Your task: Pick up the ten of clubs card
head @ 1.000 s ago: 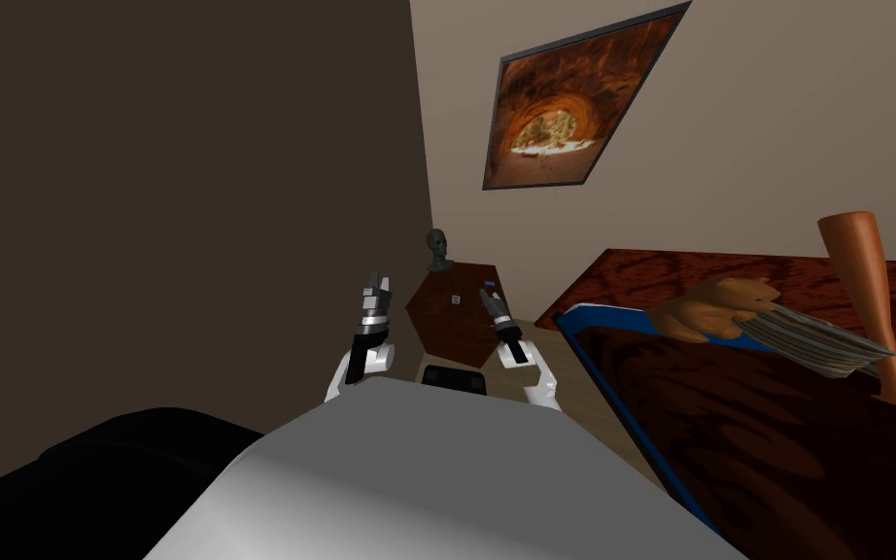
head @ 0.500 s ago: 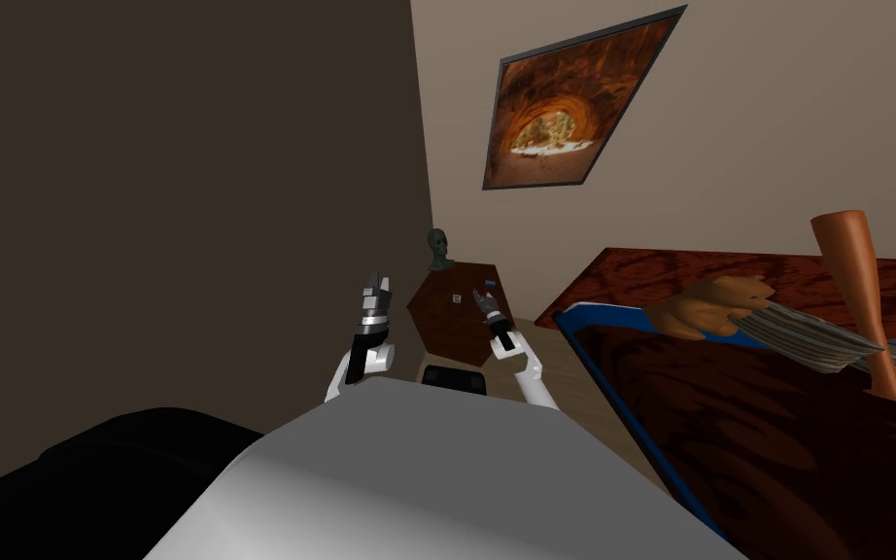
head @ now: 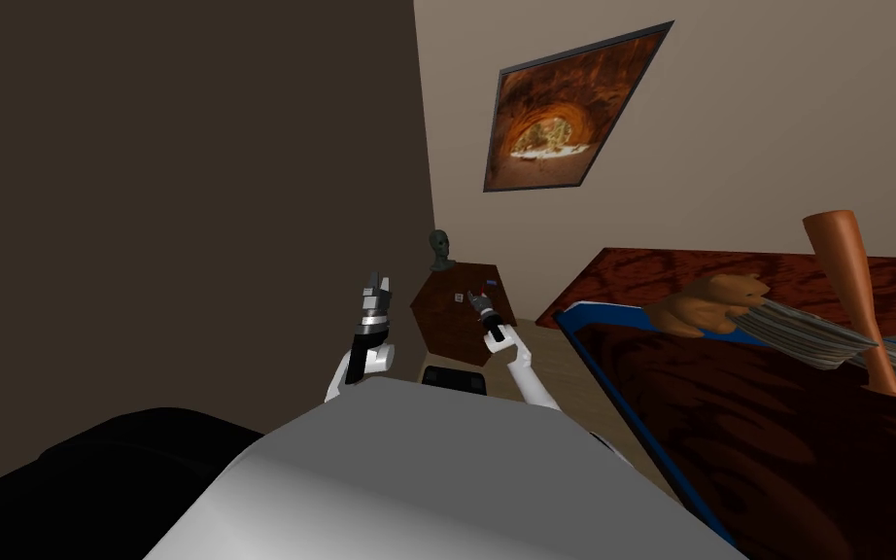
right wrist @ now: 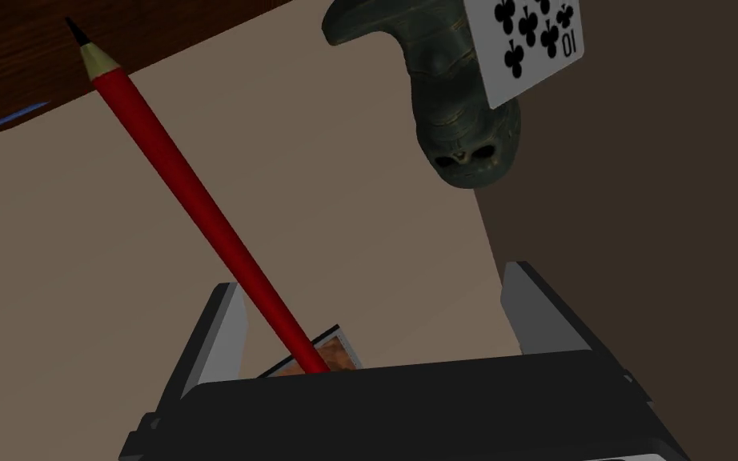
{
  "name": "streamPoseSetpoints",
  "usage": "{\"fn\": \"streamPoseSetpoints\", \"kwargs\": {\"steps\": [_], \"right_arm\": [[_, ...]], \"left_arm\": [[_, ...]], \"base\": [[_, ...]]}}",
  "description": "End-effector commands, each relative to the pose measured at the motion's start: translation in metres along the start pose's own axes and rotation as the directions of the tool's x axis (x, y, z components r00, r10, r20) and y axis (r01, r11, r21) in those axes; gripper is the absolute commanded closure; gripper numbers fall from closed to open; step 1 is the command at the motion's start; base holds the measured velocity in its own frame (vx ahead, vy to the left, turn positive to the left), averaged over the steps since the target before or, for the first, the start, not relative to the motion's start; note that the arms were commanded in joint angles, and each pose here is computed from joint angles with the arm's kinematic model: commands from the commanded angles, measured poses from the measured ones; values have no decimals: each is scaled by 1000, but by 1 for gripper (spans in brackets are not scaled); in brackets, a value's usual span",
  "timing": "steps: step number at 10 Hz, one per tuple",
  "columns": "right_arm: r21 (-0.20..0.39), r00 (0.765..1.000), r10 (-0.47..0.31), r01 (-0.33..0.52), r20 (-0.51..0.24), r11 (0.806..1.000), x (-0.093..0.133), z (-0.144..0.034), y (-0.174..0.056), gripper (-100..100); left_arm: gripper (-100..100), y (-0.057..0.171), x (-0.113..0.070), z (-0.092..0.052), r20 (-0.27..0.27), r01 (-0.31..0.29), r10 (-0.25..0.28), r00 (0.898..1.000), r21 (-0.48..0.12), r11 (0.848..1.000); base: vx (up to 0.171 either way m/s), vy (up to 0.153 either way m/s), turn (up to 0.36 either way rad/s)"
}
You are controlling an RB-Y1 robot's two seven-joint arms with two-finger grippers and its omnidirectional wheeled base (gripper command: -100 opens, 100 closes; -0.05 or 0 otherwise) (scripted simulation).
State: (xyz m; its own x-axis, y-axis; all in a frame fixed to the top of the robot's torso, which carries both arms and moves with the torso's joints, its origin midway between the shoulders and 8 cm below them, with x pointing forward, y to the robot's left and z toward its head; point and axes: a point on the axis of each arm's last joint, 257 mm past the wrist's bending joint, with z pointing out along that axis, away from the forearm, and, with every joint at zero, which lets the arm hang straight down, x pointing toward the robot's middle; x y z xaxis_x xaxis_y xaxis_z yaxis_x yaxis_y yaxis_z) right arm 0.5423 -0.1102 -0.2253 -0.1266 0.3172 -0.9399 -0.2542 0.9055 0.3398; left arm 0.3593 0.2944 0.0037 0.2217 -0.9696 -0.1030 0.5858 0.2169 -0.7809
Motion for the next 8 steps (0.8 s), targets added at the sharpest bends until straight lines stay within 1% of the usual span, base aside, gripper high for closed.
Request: {"fn": "streamPoseSetpoints", "kwargs": {"steps": [1, 2, 3, 4, 8], "right_arm": [[14, 999, -31, 31, -38, 999, 11, 9, 0, -100], [18, 996, -56, 57, -64, 998, 18, 16, 1, -100], [22, 996, -56, 57, -67, 998, 19, 16, 0, -100], [30, 992, -81, 84, -95, 996, 26, 22, 0, -100], [55, 966, -174, 187, -189, 981, 47, 42, -4, -100]], "left_arm": [[0, 0, 0, 0, 0, 0, 0, 1000, 0, 1000], [0, 0, 0, 0, 0, 0, 0, 1000, 0, 1000], [0, 0, 0, 0, 0, 0, 0, 1000, 0, 1000], [0, 0, 0, 0, 0, 0, 0, 1000, 0, 1000], [0, 0, 0, 0, 0, 0, 0, 1000, 0, 1000]], "base": [[-26, 37, 8], [-38, 46, 17], [-22, 37, 10], [-18, 30, 10], [-30, 55, 20]]}}
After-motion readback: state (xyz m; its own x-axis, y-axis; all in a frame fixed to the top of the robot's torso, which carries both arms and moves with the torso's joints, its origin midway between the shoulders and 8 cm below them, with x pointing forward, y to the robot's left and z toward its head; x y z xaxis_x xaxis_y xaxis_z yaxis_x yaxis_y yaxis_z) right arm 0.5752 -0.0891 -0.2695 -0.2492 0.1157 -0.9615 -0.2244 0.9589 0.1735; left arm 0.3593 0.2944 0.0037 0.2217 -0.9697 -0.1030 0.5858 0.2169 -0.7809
